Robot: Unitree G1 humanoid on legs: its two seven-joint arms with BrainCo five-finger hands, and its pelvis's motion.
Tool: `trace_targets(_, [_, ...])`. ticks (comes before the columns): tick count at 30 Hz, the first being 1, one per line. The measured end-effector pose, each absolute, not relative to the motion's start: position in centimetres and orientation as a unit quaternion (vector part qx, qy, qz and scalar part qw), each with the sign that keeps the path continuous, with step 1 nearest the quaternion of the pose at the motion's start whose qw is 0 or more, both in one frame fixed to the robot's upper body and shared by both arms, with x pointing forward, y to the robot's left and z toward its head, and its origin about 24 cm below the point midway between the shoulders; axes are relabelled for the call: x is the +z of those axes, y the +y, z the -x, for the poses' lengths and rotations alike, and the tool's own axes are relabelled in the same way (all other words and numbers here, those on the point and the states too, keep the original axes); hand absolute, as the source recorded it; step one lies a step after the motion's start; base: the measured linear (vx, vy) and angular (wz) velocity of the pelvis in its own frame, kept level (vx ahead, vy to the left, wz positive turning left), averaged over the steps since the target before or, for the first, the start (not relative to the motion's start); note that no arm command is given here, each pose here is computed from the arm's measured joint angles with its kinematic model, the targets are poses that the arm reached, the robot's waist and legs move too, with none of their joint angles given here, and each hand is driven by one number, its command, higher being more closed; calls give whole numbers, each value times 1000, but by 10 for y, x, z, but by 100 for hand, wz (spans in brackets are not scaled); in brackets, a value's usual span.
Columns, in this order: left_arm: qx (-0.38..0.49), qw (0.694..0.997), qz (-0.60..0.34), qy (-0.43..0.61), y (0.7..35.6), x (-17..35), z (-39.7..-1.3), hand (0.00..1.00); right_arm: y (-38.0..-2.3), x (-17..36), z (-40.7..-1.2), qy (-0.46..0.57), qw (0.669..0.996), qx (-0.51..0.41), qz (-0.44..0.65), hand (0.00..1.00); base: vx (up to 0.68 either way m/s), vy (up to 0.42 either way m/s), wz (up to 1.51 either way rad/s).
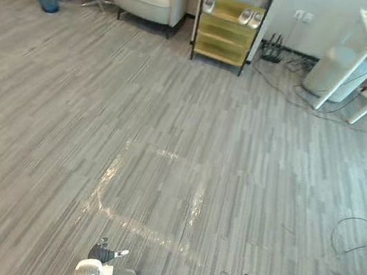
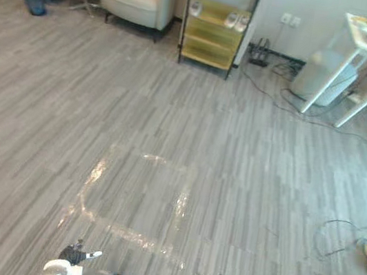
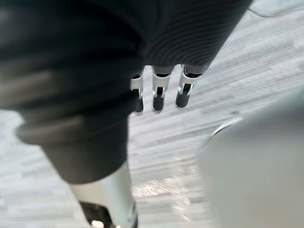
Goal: Pick up cushions and gather them together orderly.
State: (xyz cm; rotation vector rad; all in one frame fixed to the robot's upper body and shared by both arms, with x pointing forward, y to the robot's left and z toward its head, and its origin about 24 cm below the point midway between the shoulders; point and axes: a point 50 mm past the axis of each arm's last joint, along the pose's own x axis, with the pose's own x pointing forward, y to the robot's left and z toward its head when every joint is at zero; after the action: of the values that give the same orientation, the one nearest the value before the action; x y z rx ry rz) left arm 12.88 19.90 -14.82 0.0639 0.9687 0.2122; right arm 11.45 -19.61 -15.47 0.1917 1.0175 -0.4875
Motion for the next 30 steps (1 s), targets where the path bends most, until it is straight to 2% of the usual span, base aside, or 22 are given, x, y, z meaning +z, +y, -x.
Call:
trace_targets(5, [103,868,-27,485,198,-153,-119,0,-201,-153,-117,476,842,-235,-92,0,534,-129,37])
trace_targets(7, [97,866,-20,489,188,-156,-117,0,-209,-151,-120,469,844,-244,-89,0,544,-207,61])
trace_targets(8, [93,869,-5,486,177,-156,-120,0,-212,-150,-122,461,847,-249,-89,0,495,-246,61])
trace_targets(16, [117,890,9,441,185,-144,-142,0,-205,-147,-129,443,854,-251,-109,0,442,-139,8])
trace_targets(23, [111,892,-15,438,198,-141,-145,0,-189,-155,-117,474,838,-242,-119,0,480,193,-43])
trace_targets(30, [90,879,-37,466,196,-148,-134,0,-191,-153,-122,472,847,-223,-103,0,334,113,-31])
